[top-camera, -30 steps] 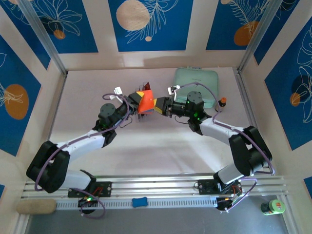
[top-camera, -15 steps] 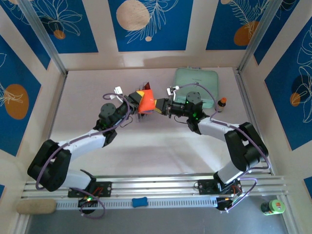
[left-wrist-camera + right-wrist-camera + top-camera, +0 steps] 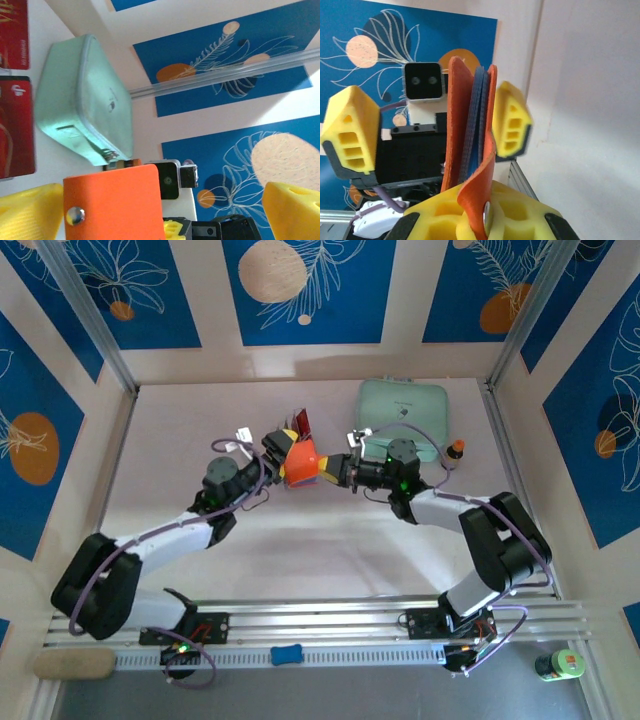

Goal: Put the credit cards into the card holder

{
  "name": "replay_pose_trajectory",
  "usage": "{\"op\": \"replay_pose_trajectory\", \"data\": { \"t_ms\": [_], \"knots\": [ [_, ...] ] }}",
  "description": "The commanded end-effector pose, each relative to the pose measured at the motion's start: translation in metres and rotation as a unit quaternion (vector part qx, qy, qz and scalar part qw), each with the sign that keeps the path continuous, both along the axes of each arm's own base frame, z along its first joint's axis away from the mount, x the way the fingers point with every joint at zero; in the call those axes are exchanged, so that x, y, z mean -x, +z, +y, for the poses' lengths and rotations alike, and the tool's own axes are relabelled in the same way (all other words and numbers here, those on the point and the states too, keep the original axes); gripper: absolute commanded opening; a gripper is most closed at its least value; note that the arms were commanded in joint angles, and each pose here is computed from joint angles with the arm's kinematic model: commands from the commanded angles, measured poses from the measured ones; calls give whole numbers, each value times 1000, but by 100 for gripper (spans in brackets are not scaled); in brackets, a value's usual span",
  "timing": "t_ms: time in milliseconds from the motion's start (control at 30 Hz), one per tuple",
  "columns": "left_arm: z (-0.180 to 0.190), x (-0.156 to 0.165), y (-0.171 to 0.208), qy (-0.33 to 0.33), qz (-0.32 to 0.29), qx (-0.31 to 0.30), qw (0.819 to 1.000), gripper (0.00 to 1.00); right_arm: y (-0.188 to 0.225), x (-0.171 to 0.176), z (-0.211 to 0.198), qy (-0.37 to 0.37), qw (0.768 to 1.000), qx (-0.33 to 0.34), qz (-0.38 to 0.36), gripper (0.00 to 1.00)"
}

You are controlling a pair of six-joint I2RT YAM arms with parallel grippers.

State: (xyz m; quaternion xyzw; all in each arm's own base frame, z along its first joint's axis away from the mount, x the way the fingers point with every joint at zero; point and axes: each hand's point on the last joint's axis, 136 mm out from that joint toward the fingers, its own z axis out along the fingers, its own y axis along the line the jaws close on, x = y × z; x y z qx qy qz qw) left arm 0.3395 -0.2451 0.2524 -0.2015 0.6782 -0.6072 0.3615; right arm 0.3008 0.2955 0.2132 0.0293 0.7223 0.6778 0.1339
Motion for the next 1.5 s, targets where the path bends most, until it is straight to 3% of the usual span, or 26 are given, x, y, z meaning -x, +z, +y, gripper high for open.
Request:
{"op": "replay_pose_trajectory", "data": {
  "t_ms": [0,100,167,367,467,767,1467],
  "knots": [
    [19,7,3,7,-19,-80,997,100,3,15,-8,9,1000,11,-28,0],
    [29,14,1,0,-12,-206,979,100,-9,22,-12,7,999,27,-22,0],
    [31,18,3,-22,-8,-292,956,100,-15,26,-15,5,999,38,-21,0],
    [14,24,0,-94,-1,-453,887,100,-25,34,-13,0,997,67,-28,0],
    [1,25,-9,-118,2,-498,859,100,-28,37,-11,1,997,78,-30,0],
    [-31,25,-34,-149,6,-554,819,100,-35,39,-12,-2,996,90,-27,0],
    [-30,30,-72,-167,32,-594,786,100,-40,38,-18,-13,995,92,-20,0]
  ]
}}
